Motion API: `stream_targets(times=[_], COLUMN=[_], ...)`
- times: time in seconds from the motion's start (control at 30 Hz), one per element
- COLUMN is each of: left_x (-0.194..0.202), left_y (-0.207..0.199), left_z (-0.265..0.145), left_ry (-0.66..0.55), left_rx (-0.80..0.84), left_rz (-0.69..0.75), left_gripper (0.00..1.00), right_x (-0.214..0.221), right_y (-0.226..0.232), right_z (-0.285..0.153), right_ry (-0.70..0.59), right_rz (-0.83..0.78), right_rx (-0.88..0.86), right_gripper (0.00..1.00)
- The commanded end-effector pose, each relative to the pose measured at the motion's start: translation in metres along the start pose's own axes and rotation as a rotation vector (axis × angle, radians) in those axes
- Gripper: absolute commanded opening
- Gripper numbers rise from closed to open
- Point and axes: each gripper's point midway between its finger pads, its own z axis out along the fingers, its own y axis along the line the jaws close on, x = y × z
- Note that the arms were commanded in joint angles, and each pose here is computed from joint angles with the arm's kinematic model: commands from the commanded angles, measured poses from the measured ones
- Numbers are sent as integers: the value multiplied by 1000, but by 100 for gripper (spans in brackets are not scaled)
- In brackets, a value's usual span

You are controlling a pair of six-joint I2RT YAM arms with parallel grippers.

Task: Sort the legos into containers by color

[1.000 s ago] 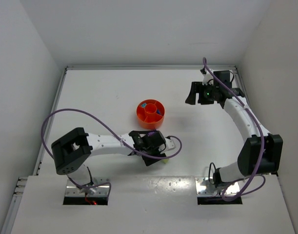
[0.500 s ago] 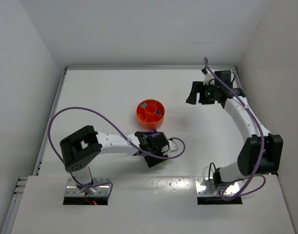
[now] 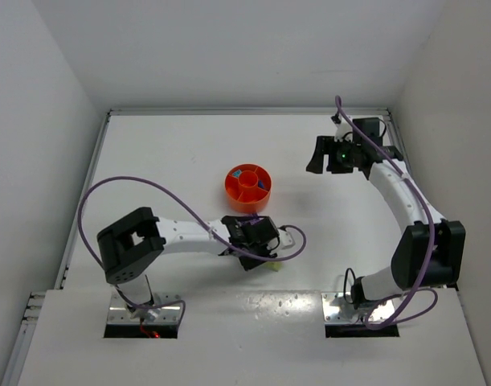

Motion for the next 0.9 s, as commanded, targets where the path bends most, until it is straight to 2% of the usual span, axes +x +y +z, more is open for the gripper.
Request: stream_targets(times=[0.0, 0.1, 0.17, 0.23, 0.27, 0.37, 0.6, 0.67, 0.87], left_x=[-29, -45, -71, -88, -90, -93, -85, -86, -85], left_y=[18, 38, 67, 94, 118, 154, 195, 196, 217], left_z=[-37, -72, -122, -160, -176, -207, -199, -190, -175], left_ry=[-135, -227, -374, -471, -504, -552, -536, -536, -515], left_rx=[-32, -56, -109, -180, -230, -283, -235, -170, -124], left_rz=[0, -6, -4, -42, -91, -137, -207, -194, -240], left_gripper=[13, 14, 17, 17, 17, 17, 17, 17, 19], right_x=[1, 6, 14, 16, 15, 16, 6, 6, 11], right_y=[4, 9, 15, 17, 23, 23, 34, 34, 34], right_z=[1, 3, 3, 5, 5, 11, 13, 13, 15], right_ry=[-12, 1, 15, 16, 13, 28, 51, 51, 61], right_rz=[-14, -37, -51, -51, -61, -55, -71, -71, -83], right_rx=[-34, -61, -89, -103, -124, -136, -169, -169, -165], right_gripper=[74, 74, 74, 74, 74, 72, 71, 71, 71])
